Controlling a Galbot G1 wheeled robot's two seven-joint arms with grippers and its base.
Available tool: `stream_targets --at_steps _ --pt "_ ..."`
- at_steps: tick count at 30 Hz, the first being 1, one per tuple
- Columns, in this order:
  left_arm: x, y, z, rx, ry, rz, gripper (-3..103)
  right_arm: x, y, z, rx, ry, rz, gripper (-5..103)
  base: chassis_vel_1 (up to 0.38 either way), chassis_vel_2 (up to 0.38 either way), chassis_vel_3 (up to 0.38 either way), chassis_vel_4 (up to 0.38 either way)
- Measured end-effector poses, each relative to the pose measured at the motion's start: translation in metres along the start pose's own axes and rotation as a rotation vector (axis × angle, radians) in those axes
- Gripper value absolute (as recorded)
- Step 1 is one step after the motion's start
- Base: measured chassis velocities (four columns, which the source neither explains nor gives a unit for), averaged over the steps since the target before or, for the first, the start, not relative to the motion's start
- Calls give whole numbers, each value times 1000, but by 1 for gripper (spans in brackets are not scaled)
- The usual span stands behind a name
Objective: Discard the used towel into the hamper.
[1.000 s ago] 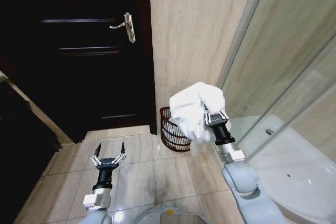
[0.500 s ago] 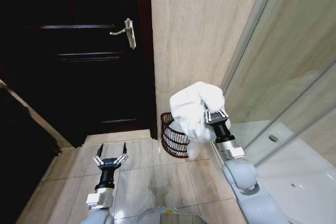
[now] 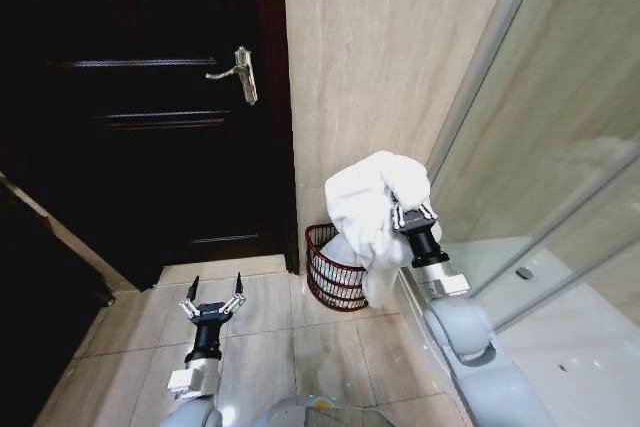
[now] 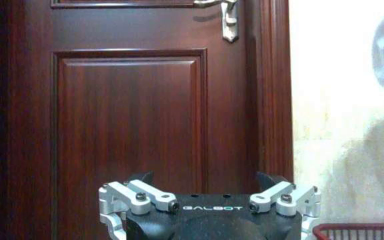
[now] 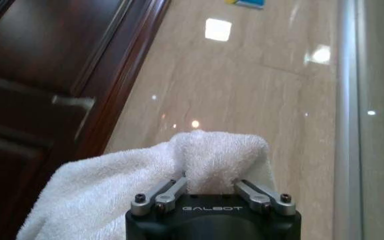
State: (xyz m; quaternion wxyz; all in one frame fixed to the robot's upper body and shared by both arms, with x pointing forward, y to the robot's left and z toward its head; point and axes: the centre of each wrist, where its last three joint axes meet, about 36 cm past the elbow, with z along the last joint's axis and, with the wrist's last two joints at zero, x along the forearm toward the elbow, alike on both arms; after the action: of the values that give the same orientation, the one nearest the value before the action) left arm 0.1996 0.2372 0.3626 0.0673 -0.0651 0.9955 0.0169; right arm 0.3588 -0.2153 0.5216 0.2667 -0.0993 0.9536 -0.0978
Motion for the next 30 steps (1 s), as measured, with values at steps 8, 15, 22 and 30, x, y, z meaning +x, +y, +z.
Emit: stream_targets --at_steps 8,15,22,30 --pt "6 -6 14 -4 27 19 100 -57 -17 -26 -130 -83 35 13 0 0 0 0" --pt "2 2 12 -28 36 12 100 -103 -43 -47 -169 -124 34 13 0 0 0 0" --pt "-9 -6 7 -56 23 38 100 -127 -37 -10 -212 -82 -3 13 0 0 0 0" --pt "-11 -10 2 -49 18 44 100 -161 -35 6 -226 -83 20 13 0 0 0 0"
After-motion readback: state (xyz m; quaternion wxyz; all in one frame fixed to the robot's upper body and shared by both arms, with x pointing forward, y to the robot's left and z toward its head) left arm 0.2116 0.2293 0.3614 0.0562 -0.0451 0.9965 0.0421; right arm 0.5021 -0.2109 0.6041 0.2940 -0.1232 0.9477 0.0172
